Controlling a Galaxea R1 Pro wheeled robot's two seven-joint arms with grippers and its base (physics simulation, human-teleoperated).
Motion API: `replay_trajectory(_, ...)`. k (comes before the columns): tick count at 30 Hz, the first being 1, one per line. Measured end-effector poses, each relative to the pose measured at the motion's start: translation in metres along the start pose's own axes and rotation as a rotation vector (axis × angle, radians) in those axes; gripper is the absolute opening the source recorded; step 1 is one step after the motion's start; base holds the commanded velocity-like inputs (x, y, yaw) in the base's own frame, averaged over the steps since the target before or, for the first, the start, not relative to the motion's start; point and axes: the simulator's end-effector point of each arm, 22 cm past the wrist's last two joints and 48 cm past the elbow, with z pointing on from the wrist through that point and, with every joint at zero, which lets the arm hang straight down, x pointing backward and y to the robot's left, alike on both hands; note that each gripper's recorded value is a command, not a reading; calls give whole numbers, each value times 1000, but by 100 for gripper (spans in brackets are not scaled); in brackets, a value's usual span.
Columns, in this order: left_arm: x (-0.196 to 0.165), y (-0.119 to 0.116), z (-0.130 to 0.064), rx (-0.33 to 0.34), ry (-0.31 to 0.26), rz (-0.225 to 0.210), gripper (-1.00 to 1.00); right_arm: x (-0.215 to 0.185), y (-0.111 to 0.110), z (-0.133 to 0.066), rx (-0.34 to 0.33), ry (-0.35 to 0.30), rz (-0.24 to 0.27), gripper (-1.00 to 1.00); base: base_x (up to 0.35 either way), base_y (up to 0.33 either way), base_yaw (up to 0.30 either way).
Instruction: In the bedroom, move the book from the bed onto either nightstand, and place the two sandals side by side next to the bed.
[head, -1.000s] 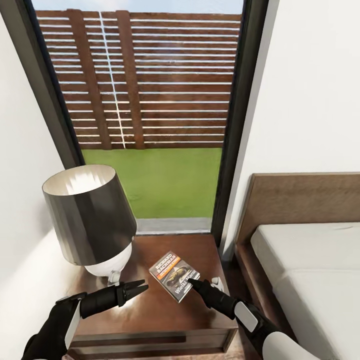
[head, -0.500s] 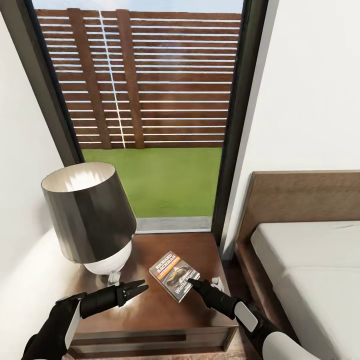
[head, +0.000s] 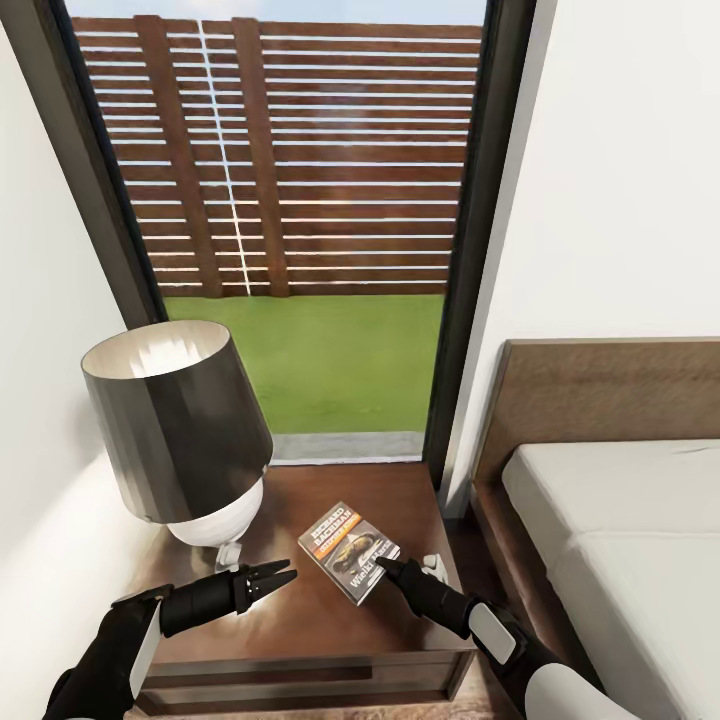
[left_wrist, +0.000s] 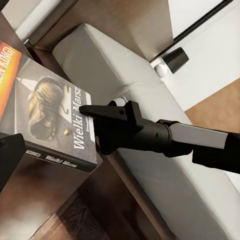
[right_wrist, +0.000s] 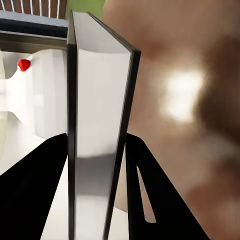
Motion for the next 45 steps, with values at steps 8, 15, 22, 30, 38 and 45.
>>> replay_trajectory(8,9,7,0,-1,0,0,100,4,-11,2,1,0,-1,-100,0,0,0)
replay_trajectory(15,18,14,0,-1,0,0,100,7,-21,4,0,0,0,-100,0,0,0)
replay_trajectory(22,18,14,0,-1,0,0,100,7,-21,4,0,0,0,-100,0,0,0)
replay_trajectory(30,21,17,0,-1,0,0,100,8,-25,5,0,0,0,-100,0,0,0)
replay_trajectory(38,21,17,0,-1,0,0,100,8,-25,5,0,0,0,-100,0,0,0)
replay_trajectory(45,26,21,0,-1,-1,0,100,10,-32,7,0,0,0,-100,0,0,0)
